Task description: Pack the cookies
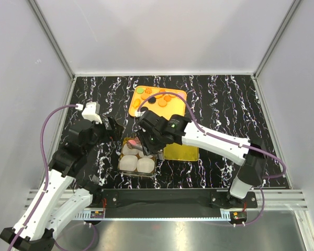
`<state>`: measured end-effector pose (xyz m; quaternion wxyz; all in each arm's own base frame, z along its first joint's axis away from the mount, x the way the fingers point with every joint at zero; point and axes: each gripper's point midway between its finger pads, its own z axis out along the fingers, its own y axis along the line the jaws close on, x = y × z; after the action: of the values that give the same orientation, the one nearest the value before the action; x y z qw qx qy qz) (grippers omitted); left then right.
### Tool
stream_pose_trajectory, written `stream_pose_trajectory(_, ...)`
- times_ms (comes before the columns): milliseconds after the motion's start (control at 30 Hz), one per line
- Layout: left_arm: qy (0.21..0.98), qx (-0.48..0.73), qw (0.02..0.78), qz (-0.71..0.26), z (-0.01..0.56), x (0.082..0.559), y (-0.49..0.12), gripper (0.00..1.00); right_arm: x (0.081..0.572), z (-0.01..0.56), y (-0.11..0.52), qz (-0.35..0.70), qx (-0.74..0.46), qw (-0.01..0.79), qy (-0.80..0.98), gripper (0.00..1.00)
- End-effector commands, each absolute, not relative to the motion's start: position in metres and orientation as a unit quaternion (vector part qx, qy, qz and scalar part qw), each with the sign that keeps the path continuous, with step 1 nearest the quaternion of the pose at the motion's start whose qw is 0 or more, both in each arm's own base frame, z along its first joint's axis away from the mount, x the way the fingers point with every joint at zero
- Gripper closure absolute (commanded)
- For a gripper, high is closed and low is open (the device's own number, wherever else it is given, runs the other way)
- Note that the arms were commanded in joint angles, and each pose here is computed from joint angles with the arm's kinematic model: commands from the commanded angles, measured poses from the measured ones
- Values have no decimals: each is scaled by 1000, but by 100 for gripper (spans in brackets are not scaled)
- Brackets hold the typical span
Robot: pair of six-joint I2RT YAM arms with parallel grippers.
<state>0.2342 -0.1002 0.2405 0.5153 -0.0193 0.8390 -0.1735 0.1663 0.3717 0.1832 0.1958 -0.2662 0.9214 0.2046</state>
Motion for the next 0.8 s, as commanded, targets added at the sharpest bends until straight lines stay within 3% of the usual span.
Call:
stream_pose_trajectory(0,829,-28,531,-171,250,240,-98,1,166,182,385,222,-264,204,916,52)
stream_pose_trajectory(467,828,-27,533,-172,251,239,-98,1,166,161,390,207,-270,191,921,47)
stream_pose_trajectory(767,828,-25,532,-175,251,239,-99,1,167,195,384,217,-278,214,911,46)
